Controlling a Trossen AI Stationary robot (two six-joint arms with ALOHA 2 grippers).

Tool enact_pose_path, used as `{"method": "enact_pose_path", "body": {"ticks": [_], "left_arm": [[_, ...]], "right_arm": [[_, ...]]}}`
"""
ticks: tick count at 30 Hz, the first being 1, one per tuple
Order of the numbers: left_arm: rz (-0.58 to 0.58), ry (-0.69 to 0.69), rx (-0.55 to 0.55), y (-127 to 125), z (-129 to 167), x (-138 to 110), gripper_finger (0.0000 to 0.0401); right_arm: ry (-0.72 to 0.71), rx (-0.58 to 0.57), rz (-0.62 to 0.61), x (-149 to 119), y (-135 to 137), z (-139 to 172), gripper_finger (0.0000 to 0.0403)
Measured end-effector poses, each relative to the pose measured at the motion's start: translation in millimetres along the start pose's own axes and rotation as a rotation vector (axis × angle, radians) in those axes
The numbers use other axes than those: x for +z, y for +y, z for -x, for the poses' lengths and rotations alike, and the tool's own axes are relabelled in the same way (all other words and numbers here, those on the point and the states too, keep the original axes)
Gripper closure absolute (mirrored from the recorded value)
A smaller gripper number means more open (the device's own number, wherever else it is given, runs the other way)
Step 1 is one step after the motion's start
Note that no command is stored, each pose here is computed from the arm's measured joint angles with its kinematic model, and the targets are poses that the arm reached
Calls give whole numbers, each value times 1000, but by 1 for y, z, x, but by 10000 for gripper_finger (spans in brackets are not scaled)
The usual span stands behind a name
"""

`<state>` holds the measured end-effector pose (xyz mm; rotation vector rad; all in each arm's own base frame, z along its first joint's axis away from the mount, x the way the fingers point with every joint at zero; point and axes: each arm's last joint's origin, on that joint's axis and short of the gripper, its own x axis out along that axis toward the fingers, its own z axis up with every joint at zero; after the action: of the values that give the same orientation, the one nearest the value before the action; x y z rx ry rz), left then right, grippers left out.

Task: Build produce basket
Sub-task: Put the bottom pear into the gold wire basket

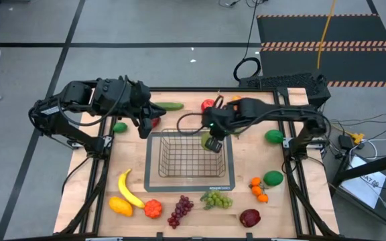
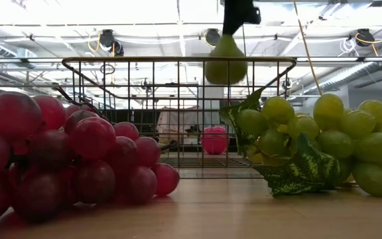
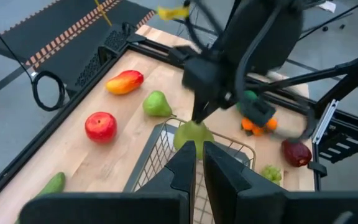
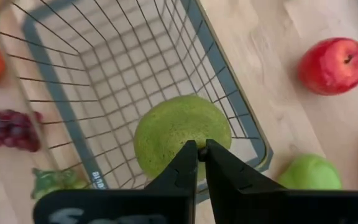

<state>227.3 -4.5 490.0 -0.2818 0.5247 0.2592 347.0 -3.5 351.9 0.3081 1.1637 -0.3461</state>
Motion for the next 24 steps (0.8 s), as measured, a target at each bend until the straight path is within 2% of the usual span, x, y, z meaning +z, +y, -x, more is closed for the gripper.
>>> {"method": "enact_pose_path", "body": {"ticks": [11, 24], "left_arm": [[54, 80, -43, -2, 1, -7, 370], [20, 228, -40, -11, 6, -25, 370]], "right_arm": [[104, -78, -6, 11, 5, -54, 392], [176, -114, 0, 12, 7, -87, 380]]}}
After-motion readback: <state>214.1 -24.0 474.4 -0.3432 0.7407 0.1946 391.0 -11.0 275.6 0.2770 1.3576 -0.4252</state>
